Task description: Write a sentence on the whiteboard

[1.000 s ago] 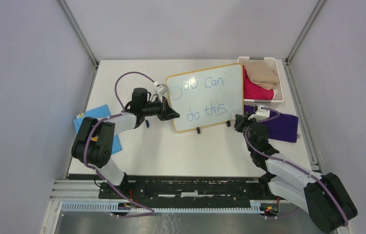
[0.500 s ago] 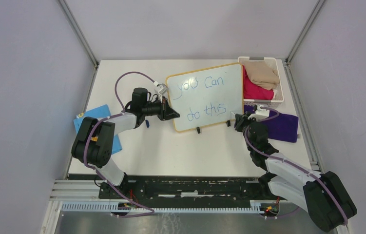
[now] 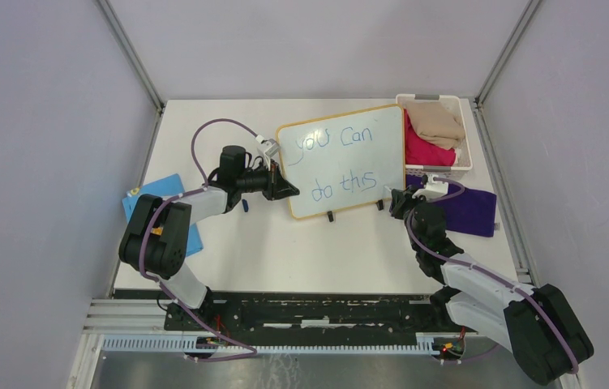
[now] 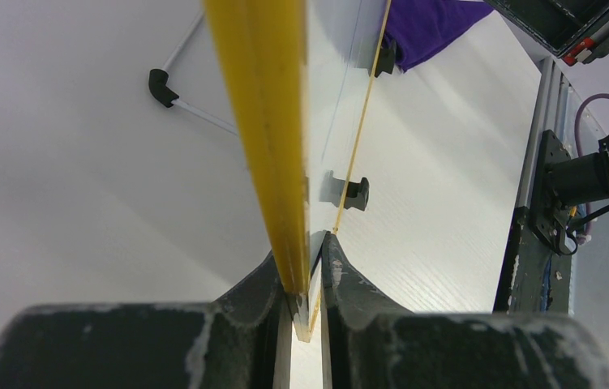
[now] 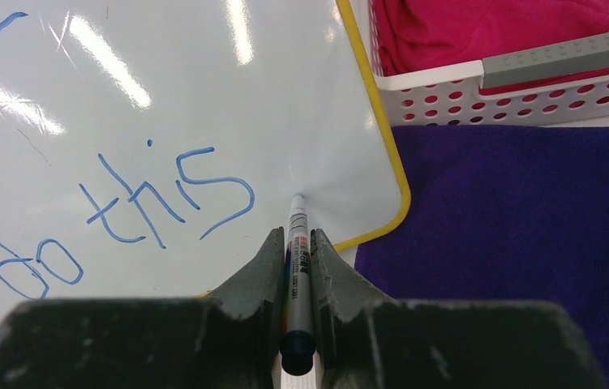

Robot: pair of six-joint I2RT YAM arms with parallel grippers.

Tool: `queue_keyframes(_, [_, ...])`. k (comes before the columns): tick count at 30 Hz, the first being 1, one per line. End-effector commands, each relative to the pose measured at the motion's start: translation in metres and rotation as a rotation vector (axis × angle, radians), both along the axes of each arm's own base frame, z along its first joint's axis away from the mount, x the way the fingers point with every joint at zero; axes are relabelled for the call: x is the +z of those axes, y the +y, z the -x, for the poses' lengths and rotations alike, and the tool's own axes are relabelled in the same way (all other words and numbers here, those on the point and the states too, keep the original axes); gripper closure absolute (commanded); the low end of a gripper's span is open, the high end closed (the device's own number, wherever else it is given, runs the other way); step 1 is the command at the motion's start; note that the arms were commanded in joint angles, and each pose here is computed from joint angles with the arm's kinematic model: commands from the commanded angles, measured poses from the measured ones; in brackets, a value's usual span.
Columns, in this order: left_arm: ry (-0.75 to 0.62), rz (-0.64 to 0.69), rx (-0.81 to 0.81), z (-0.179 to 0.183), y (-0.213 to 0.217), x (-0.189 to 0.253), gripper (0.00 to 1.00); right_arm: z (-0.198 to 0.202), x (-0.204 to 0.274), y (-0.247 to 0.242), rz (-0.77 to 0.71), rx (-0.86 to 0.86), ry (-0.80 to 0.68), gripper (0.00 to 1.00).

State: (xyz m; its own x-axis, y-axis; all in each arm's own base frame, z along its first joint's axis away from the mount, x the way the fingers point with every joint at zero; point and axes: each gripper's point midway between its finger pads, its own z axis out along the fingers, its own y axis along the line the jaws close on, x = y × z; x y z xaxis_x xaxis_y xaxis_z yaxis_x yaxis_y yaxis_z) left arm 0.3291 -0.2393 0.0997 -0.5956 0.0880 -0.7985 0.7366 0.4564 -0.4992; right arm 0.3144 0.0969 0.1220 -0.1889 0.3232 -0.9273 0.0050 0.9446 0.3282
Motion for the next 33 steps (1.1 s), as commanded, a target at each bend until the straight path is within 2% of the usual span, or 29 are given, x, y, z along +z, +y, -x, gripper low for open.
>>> queue_keyframes(1, [0.083, -0.183, 0.059, 0.008, 0.016, -0.052, 0.98, -0.004, 0.012, 0.004, -0.02, 0.014, -0.025, 1.0])
queue_keyframes(20, [0.079, -0.207, 0.097, 0.002, 0.02, -0.051, 0.97, 0.016, 0.062, -0.007, -0.062, 0.007, -0.124, 1.0])
queue_keyframes(22, [0.075, -0.214, 0.108, 0.0, 0.021, -0.049, 0.91, 0.02, 0.069, -0.005, -0.066, 0.032, -0.133, 1.0])
queue_keyframes(27, [0.055, -0.229, 0.123, 0.001, 0.025, -0.045, 0.65, 0.03, 0.08, -0.006, -0.057, 0.059, -0.156, 1.0])
queue_keyframes(31, [0.04, -0.232, 0.135, 0.002, 0.027, -0.04, 0.5, 0.034, 0.085, -0.004, -0.04, 0.088, -0.175, 1.0])
queue_keyframes(33, [0.025, -0.232, 0.147, 0.002, 0.029, -0.035, 0.36, 0.036, 0.086, -0.004, -0.042, 0.09, -0.182, 1.0])
